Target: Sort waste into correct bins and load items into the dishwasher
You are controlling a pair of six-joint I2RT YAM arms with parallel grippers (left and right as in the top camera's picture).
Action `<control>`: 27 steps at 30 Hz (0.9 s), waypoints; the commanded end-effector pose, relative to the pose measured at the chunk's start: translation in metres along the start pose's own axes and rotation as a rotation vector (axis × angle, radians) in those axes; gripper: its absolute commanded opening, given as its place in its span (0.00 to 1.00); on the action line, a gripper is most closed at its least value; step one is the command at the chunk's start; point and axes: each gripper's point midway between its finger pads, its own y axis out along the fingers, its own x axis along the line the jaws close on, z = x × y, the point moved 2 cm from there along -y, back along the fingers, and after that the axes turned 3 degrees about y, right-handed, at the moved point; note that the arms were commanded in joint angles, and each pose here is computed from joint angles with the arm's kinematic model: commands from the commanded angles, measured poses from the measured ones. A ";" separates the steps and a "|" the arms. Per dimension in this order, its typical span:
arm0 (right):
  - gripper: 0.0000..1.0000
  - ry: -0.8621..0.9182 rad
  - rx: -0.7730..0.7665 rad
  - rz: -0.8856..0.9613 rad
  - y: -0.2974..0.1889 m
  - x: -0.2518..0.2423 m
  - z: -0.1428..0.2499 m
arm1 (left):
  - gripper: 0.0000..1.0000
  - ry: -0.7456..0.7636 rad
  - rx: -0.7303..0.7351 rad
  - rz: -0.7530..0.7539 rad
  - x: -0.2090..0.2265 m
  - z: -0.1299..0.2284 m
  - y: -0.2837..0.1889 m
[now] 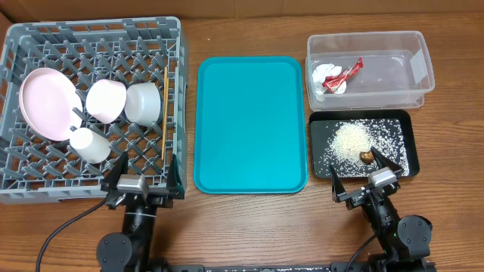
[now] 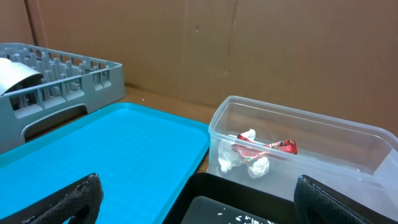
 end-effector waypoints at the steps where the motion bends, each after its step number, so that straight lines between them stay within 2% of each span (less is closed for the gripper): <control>1: 1.00 -0.004 -0.007 0.016 0.000 -0.003 0.001 | 1.00 0.016 0.001 -0.010 0.003 0.019 0.004; 5: 1.00 -0.004 -0.007 0.016 0.000 -0.003 0.001 | 1.00 0.013 0.035 -0.015 0.004 0.049 0.009; 10: 1.00 -0.004 -0.007 0.016 0.000 -0.003 0.001 | 1.00 0.004 0.152 -0.016 0.005 0.078 0.007; 27: 1.00 -0.004 -0.007 0.016 0.000 -0.003 0.001 | 1.00 0.004 0.149 -0.016 0.005 0.078 0.007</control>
